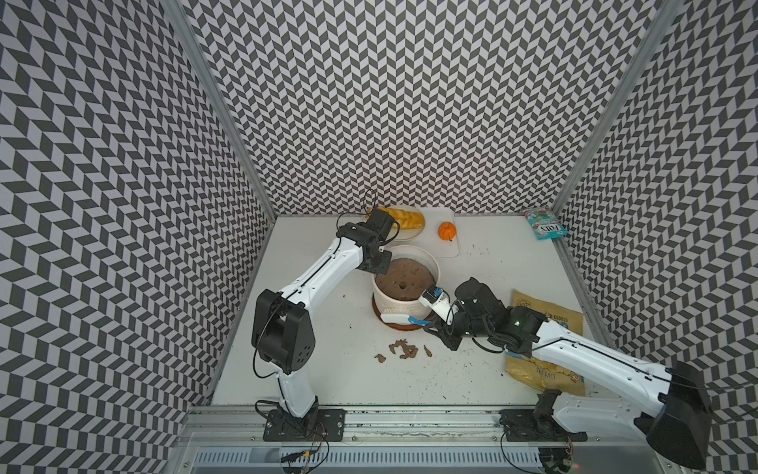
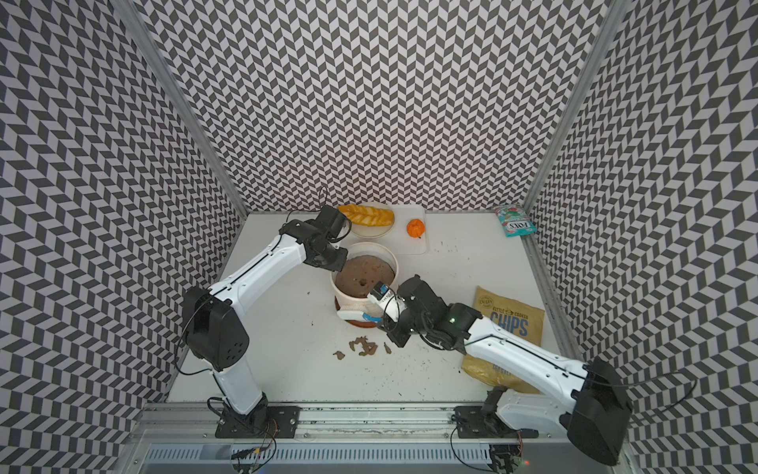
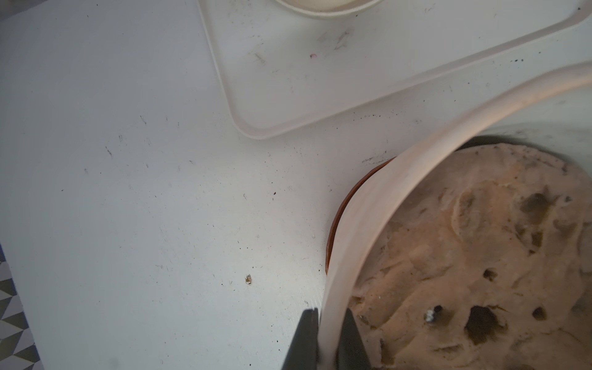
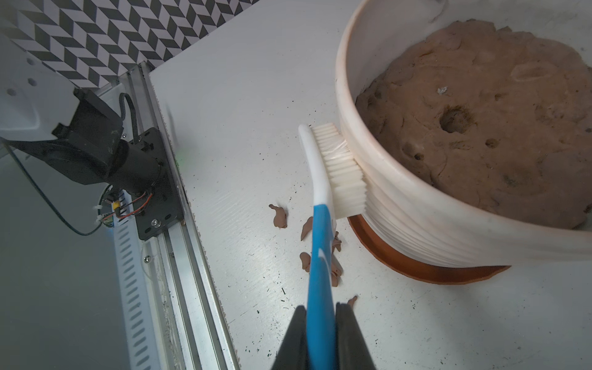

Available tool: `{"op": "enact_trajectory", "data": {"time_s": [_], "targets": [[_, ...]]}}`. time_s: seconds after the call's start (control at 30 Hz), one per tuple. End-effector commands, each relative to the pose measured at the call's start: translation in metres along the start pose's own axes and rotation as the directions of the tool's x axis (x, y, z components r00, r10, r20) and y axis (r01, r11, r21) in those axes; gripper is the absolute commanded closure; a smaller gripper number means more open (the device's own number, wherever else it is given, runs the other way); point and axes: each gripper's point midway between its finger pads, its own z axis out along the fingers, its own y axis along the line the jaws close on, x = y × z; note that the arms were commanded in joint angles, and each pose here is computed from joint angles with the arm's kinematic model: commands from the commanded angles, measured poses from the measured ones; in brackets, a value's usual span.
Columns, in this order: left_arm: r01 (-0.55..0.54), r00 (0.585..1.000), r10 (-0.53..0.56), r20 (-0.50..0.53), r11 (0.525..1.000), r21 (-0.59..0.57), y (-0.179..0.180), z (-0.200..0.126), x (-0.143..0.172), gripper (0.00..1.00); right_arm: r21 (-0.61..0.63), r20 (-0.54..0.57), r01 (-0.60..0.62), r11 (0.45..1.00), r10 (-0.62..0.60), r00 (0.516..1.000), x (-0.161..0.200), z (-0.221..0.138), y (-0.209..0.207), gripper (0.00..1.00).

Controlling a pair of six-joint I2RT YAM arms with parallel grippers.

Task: Scrub the dried mud off the ceramic pot
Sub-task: Brush off the soil from the pot.

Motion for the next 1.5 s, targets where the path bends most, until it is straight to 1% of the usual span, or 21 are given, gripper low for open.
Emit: {"op": "enact_trajectory", "data": {"time_s": [0.0,0.1,0.2,0.37,0.6,0.73,0.83,1.07,1.1,1.2,1.3,1.37,1.4,1.47], "targets": [[-0.048,0.998,0.047,0.032,0.998,0.028,-0.005,0.01,-0.014,1.0,0.106,-0.087,-0.031,0.994,0.04,0.995,0.027,0.009,-0.026,1.0],[-0.058,0.998,0.057,0.033,0.998,0.027,-0.004,0.013,-0.017,1.0,0.047,-0.11,0.018,0.999,-0.013,0.994,0.03,0.013,-0.011,1.0],[-0.064,0.997,0.063,0.04,0.997,0.036,-0.004,0.012,-0.021,1.0,0.014,-0.141,0.04,0.999,-0.038,0.989,0.035,0.015,-0.002,1.0],[-0.069,0.996,0.066,0.058,0.996,0.049,-0.004,0.011,-0.03,1.0,-0.031,-0.145,0.087,0.996,-0.091,0.985,0.035,0.014,0.013,1.0],[-0.092,0.995,0.089,0.051,0.994,0.061,-0.007,0.016,-0.032,1.0,-0.087,-0.02,0.123,0.989,-0.125,0.992,0.002,-0.005,0.03,1.0],[-0.085,0.995,0.081,0.054,0.994,0.063,-0.006,0.015,-0.032,1.0,-0.036,0.07,0.117,0.992,-0.114,0.991,-0.029,-0.015,0.026,1.0],[-0.079,0.996,0.076,0.054,0.995,0.067,-0.006,0.015,-0.032,1.0,-0.014,0.123,0.1,0.995,-0.097,0.988,-0.045,-0.019,0.025,1.0],[-0.075,0.996,0.071,0.049,0.995,0.07,-0.005,0.014,-0.031,1.0,0.039,0.18,0.063,0.997,-0.069,0.981,-0.055,-0.021,0.023,1.0],[-0.075,0.996,0.072,0.049,0.995,0.071,-0.005,0.014,-0.031,1.0,0.082,0.186,0.04,0.996,-0.055,0.981,-0.055,-0.021,0.015,1.0],[-0.074,0.996,0.071,0.047,0.995,0.072,-0.005,0.014,-0.031,1.0,0.155,0.188,-0.013,0.988,-0.016,0.982,-0.051,-0.019,0.0,1.0],[-0.072,0.996,0.069,0.048,0.994,0.076,-0.006,0.013,-0.031,1.0,0.199,0.165,-0.054,0.978,0.021,0.986,-0.041,-0.012,-0.011,1.0],[-0.073,0.996,0.07,0.046,0.995,0.074,-0.005,0.013,-0.03,1.0,0.228,0.12,-0.073,0.971,0.047,0.992,-0.029,-0.003,-0.018,1.0],[-0.072,0.997,0.069,0.047,0.995,0.073,-0.005,0.013,-0.03,1.0,0.251,0.08,-0.085,0.964,0.067,0.995,-0.02,0.002,-0.022,1.0],[-0.07,0.997,0.067,0.046,0.995,0.072,-0.005,0.012,-0.03,1.0,0.285,0.043,-0.099,0.953,0.091,0.995,-0.008,0.006,-0.026,1.0]]}}
